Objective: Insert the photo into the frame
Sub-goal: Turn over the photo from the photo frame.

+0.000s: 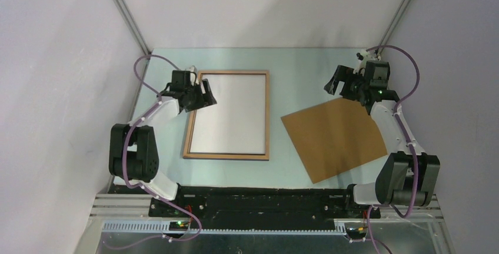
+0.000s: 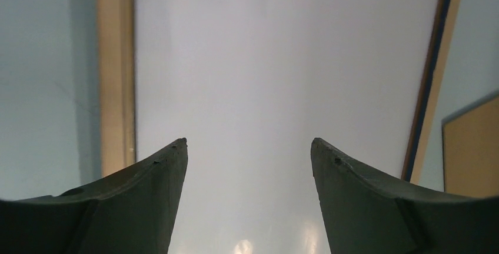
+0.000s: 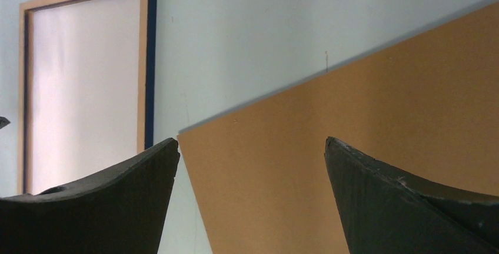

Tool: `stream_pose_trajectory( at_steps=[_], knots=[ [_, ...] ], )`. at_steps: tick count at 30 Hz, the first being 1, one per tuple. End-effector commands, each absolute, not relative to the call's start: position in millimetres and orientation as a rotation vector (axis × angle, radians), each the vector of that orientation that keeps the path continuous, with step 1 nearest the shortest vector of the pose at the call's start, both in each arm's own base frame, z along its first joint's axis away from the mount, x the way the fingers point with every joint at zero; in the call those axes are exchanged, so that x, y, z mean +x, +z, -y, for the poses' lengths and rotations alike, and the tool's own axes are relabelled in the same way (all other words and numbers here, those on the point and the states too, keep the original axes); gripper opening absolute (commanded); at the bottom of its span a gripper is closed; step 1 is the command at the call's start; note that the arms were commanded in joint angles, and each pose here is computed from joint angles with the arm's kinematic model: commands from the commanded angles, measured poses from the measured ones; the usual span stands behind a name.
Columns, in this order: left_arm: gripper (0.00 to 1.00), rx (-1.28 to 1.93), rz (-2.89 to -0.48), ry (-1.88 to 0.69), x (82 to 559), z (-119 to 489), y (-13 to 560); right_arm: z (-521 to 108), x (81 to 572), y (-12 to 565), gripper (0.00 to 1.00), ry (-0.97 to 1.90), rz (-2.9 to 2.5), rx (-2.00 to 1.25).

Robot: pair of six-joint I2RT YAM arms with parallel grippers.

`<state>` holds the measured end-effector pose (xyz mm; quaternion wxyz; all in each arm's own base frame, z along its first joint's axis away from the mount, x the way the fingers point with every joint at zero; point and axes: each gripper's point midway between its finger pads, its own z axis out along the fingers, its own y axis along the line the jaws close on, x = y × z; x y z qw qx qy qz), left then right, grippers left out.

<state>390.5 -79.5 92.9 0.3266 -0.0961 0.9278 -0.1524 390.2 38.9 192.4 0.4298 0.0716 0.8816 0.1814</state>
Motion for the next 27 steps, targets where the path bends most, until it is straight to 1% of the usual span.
stream_pose_trajectory(
  at_steps=[1, 8, 12, 19, 27],
  knots=[
    [0.81, -0.056, -2.348, -0.438, 399, 112, 125, -23, 382, 203, 0.98, 0.327, -2.160, 0.109],
    [0.81, 0.117, -2.422, -0.535, 386, 167, 100, -3, 364, 183, 0.98, 0.195, -2.188, 0.050],
    [0.80, 0.165, -2.463, -0.539, 381, 181, 84, 9, 355, 176, 0.98, 0.149, -2.201, 0.045],
    [0.80, 0.167, -2.531, -0.548, 376, 185, 59, 24, 346, 162, 0.98, 0.151, -2.228, 0.094],
    [0.80, 0.156, -2.557, -0.506, 374, 179, 47, 32, 345, 158, 0.98, 0.162, -2.242, 0.124]
  ],
)
